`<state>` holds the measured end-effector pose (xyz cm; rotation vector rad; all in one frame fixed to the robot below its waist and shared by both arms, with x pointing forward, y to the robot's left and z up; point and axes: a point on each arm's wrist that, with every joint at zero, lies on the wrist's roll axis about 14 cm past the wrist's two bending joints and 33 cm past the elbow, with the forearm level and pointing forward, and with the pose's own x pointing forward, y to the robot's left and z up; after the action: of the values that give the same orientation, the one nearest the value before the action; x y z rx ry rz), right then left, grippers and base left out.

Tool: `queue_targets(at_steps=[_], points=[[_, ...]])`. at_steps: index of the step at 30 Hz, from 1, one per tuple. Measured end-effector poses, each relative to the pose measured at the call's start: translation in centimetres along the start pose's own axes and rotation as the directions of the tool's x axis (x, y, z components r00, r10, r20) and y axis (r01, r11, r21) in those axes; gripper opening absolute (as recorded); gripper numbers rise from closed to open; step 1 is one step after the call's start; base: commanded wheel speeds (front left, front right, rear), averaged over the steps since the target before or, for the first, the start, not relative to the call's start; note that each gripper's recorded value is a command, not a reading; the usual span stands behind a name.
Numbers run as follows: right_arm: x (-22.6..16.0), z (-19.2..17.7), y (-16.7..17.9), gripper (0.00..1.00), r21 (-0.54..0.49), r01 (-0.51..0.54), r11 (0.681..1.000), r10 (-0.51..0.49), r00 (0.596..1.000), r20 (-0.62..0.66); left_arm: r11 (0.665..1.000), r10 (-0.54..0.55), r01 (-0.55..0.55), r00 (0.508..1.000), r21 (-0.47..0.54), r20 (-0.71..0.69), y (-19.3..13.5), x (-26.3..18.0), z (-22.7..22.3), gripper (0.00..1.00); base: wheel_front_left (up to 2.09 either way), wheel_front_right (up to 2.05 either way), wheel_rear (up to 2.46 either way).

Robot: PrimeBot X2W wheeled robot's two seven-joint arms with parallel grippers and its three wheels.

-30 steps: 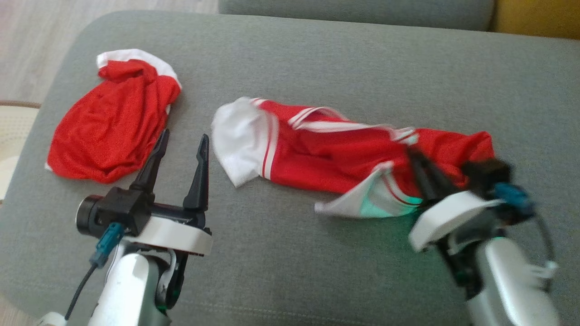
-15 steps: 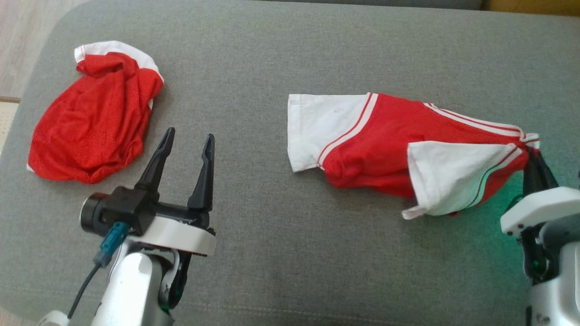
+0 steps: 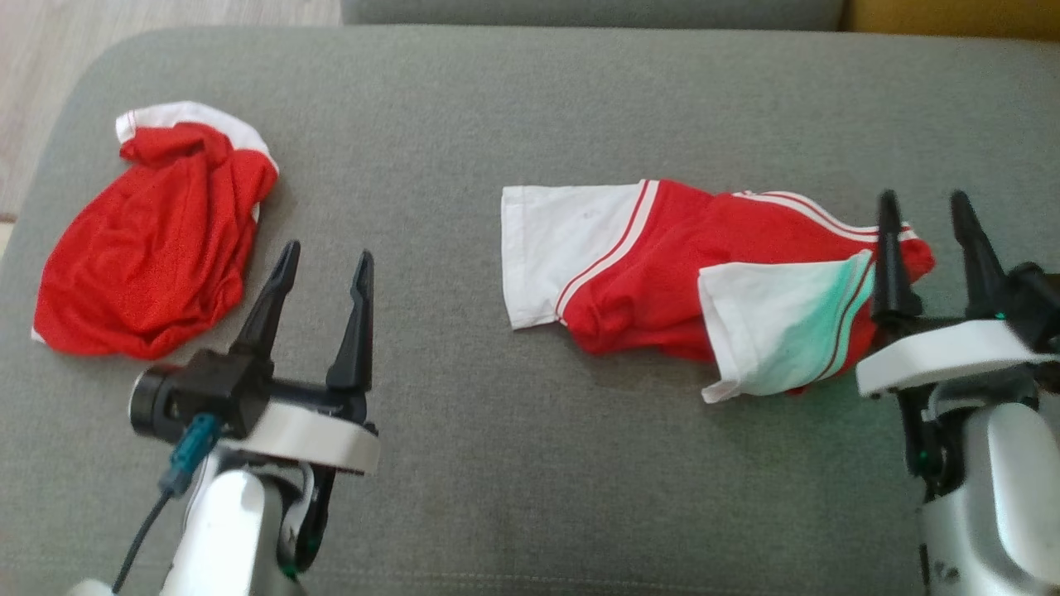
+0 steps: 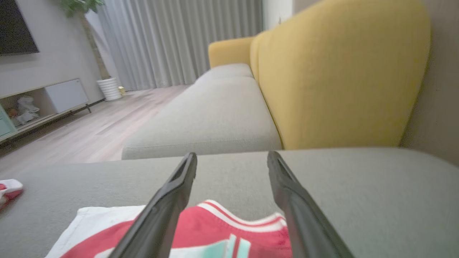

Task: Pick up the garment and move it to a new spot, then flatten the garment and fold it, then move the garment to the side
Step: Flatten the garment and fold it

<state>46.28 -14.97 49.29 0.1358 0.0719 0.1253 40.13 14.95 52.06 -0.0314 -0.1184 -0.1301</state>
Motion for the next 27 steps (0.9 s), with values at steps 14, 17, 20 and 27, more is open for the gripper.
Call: queue_targets(at_steps=[14,17,20,27], points=[[-7.0,0.5,3.5,1.0,-0.073,-0.098,0.993,0.098,0.995,0.001,1.0,-0.017,0.017,1.0,0.015,-0.015,-0.9,-3.0,0.0,1.0,0.0,0.0,0.0],[-8.0,0.1,3.2,1.0,-0.058,-0.088,0.994,0.087,0.996,-0.015,1.0,-0.017,0.017,1.0,0.013,-0.024,-1.1,-3.6,-0.3,1.0,0.0,0.0,0.0],[-8.5,0.0,3.0,1.0,-0.044,-0.08,0.996,0.079,0.997,-0.015,1.0,-0.021,0.021,0.999,0.012,-0.032,-1.2,-4.0,-0.5,1.0,0.0,0.0,0.0],[-8.6,0.5,3.0,1.0,-0.019,-0.077,0.997,0.077,0.997,0.001,1.0,-0.025,0.025,0.999,0.014,-0.036,-1.3,-4.0,-0.6,1.0,0.0,0.0,0.0]])
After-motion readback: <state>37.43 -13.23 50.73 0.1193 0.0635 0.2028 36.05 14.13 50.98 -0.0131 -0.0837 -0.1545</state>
